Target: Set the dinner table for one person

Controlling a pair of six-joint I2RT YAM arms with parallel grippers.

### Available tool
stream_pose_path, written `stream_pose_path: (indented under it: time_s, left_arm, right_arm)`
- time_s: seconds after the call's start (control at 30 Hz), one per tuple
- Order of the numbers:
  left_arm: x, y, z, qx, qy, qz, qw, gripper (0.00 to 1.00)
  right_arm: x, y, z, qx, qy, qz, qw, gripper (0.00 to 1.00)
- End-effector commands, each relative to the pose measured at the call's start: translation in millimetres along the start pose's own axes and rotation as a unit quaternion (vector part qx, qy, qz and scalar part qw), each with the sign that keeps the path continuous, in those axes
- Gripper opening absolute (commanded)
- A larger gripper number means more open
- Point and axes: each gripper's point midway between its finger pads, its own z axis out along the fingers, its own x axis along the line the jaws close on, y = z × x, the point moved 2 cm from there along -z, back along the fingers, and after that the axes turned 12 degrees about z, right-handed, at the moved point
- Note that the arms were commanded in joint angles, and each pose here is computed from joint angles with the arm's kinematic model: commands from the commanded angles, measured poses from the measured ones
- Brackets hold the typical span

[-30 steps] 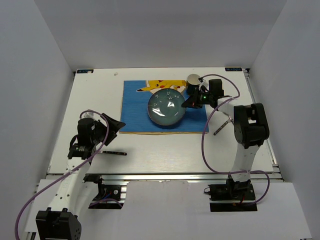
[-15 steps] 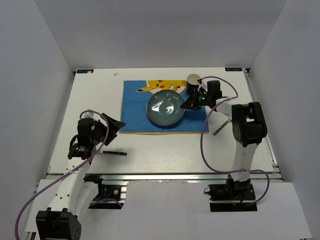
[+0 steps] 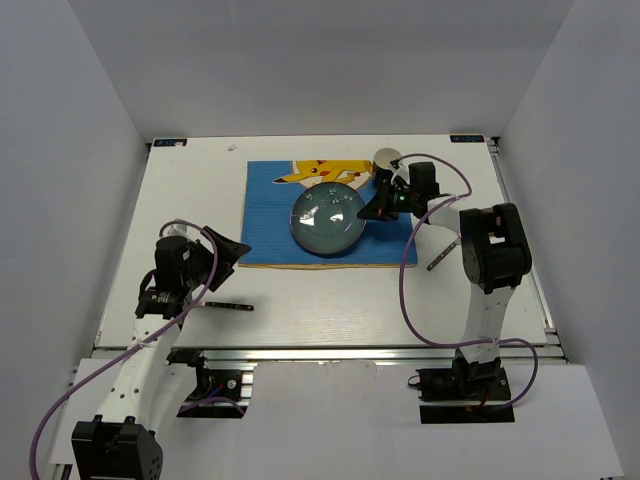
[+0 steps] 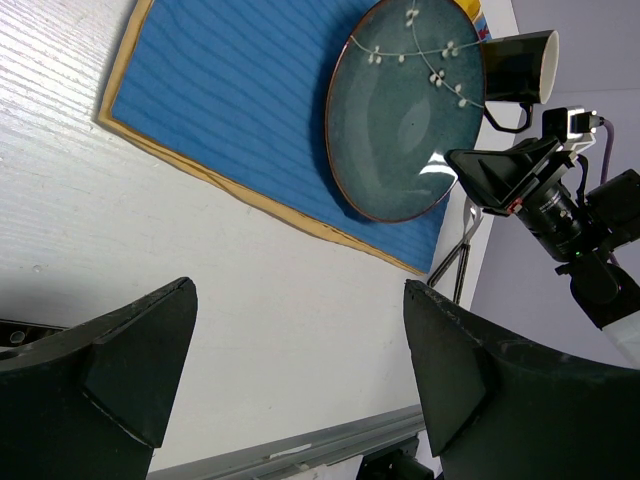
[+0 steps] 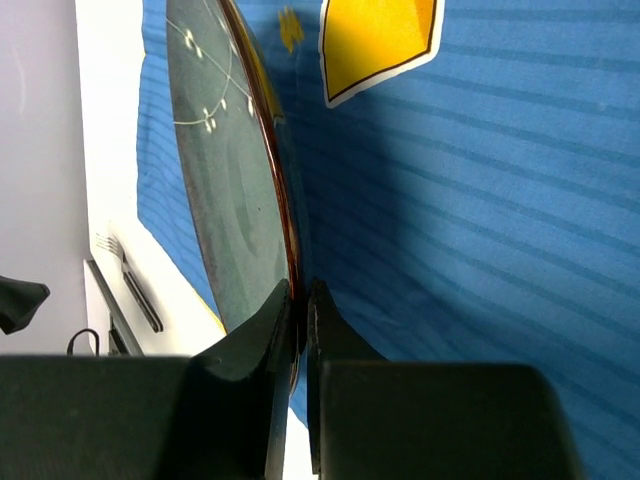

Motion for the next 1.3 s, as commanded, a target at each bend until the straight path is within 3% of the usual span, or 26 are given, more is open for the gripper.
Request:
stream_pose_path:
  time_s: [0.0, 0.17, 0.27, 0.57, 0.77, 0.9, 0.93, 1.0, 1.07, 1.1, 1.2, 1.23, 1.27]
  left_arm:
    - [-8.6, 6.3, -3.6, -0.011, -0.014, 0.006, 1.0, 0.93]
    - [-8.7, 6.6, -4.4, -0.012, -0.014, 0.007, 1.0, 0.93]
    - [-8.9, 6.3, -4.5, -0.013, -0.016, 0.007, 1.0, 0.93]
    - [-10.6, 9.1, -8.7, -0.02, -0.014, 0.009, 1.0, 0.93]
    - [-3.6, 12.9, -13.5, -0.029, 0.018, 0.008, 0.999, 0.94]
    - [3.8, 14.6, -19.9, -0.024, 0.059, 0.007, 0.998, 0.95]
    - [4.5, 14.6, -20.7, -0.022, 0.064, 0.007, 0.998, 0.95]
    - [8.2, 12.4, -22.6, -0.012, 0.081, -0.002, 0.997, 0.94]
    - [9.4, 9.8, -23.0, -0.003, 0.087, -0.008, 0.996, 0.93]
    - [10.1, 8.9, -24.1, 0.0, 0.091, -0.01, 0.996, 0.89]
    - [11.6, 5.5, -26.2, 0.009, 0.096, -0.011, 0.995, 0.76]
    - [11.1, 4.7, -26.9, 0.01, 0.095, -0.011, 0.995, 0.59]
    - [12.9, 2.5, -27.6, 0.015, 0.098, -0.01, 0.995, 0.46]
  right_arm:
    - [36.6, 19.1, -3.5, -0.014, 0.068, -0.039, 0.997, 0.08]
    - [29.8, 15.6, -3.2, -0.009, 0.057, -0.05, 0.997, 0.2]
    - [27.4, 16.2, -3.8, -0.012, 0.046, -0.061, 0.997, 0.32]
    - [18.1, 19.4, -14.4, -0.021, 0.006, -0.095, 0.995, 0.51]
    - [-5.1, 18.9, -53.7, -0.025, -0.061, -0.156, 0.986, 0.53]
    - [-19.4, 10.8, -94.8, -0.025, -0.114, -0.241, 0.963, 0.57]
    - [-8.7, 13.7, -110.4, -0.034, -0.117, -0.304, 0.945, 0.58]
    - [-6.4, 1.8, -123.5, -0.023, -0.118, -0.356, 0.927, 0.64]
    - [8.3, -5.5, -144.4, -0.024, -0.113, -0.432, 0.894, 0.7]
    - [11.0, -13.5, -153.9, -0.026, -0.117, -0.456, 0.882, 0.72]
    - [3.2, -19.7, -166.6, -0.031, -0.154, -0.441, 0.884, 0.66]
    - [1.3, -19.2, -171.0, -0.037, -0.172, -0.419, 0.891, 0.6]
    - [-9.4, -25.2, -177.9, -0.033, -0.208, -0.364, 0.907, 0.36]
